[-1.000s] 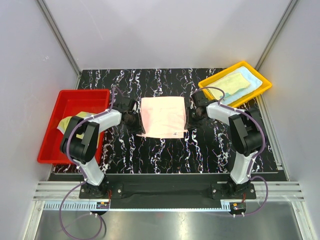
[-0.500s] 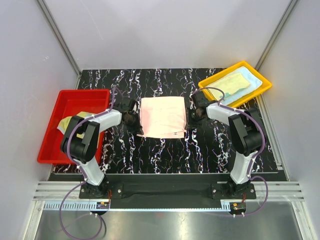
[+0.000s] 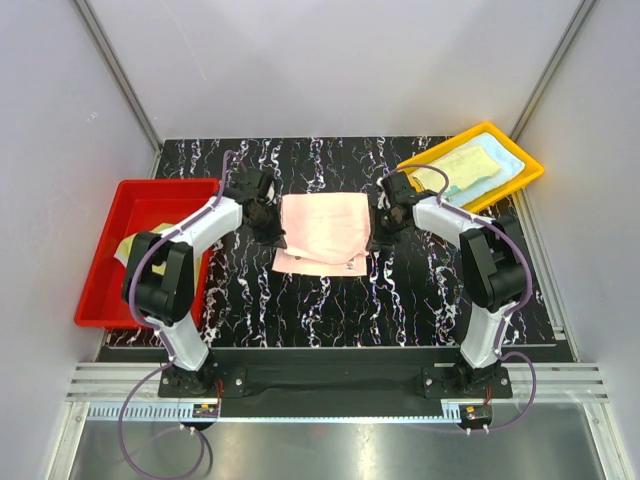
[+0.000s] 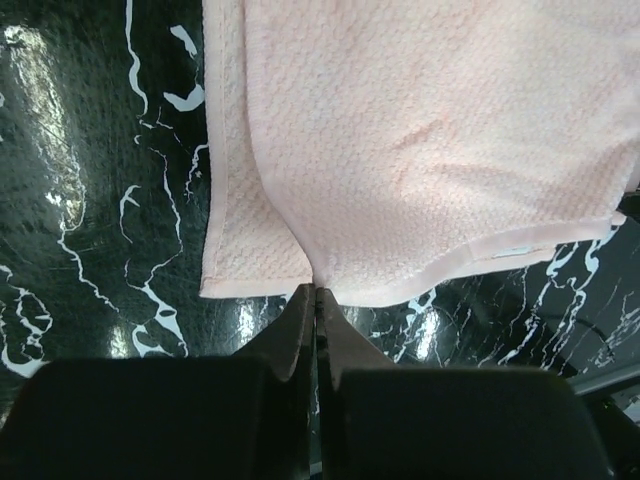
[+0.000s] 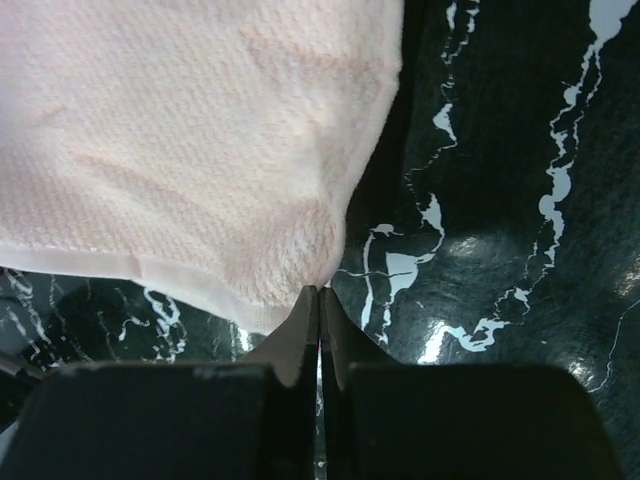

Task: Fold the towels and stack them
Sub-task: Fold the towel

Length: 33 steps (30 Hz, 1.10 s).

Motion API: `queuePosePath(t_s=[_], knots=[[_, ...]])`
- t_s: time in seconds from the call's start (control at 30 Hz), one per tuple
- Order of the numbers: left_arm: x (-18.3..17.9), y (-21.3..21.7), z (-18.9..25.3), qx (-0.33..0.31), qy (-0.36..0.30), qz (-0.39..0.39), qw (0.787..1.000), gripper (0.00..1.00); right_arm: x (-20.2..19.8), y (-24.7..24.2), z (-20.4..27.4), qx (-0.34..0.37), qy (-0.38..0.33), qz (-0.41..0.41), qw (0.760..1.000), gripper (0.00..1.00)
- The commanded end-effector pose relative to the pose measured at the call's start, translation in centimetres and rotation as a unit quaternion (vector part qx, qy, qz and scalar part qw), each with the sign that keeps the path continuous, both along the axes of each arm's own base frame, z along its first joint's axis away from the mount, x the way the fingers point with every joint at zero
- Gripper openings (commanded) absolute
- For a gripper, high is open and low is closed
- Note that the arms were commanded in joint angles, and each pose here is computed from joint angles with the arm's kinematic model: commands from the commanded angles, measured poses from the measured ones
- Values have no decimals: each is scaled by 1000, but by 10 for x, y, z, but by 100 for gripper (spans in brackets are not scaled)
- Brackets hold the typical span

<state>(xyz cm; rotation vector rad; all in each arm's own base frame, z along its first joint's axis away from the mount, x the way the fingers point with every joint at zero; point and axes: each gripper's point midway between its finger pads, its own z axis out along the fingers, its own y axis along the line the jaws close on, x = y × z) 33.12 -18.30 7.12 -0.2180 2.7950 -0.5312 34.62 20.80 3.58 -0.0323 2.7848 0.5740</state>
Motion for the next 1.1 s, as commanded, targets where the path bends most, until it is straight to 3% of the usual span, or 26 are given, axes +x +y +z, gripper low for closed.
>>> queuePosePath(t_s=[0.0,0.23,0.33,0.43,0.53,0.7,1.07], knots=[[21,6,19,5,-13,5,1000,0,18,20,38,44,-35,13,998,0],[58,26,70,-22,-52,5,998,0,45,49,95,114,-78,15,990,0],[65,27,86,-42,-61,-7,997,0,54,49,114,114,-101,15,988,0],[44,29,65,-44,-21,-15,999,0,37,53,97,121,-82,26,989,0],[28,27,53,-62,-28,-17,998,0,13,50,66,124,-64,24,990,0],[-13,20,-9,-82,31,-33,996,0,-19,47,20,120,-27,28,992,0],[-30,18,-40,-42,59,-40,997,0,-41,40,-3,100,-12,42,994,0]])
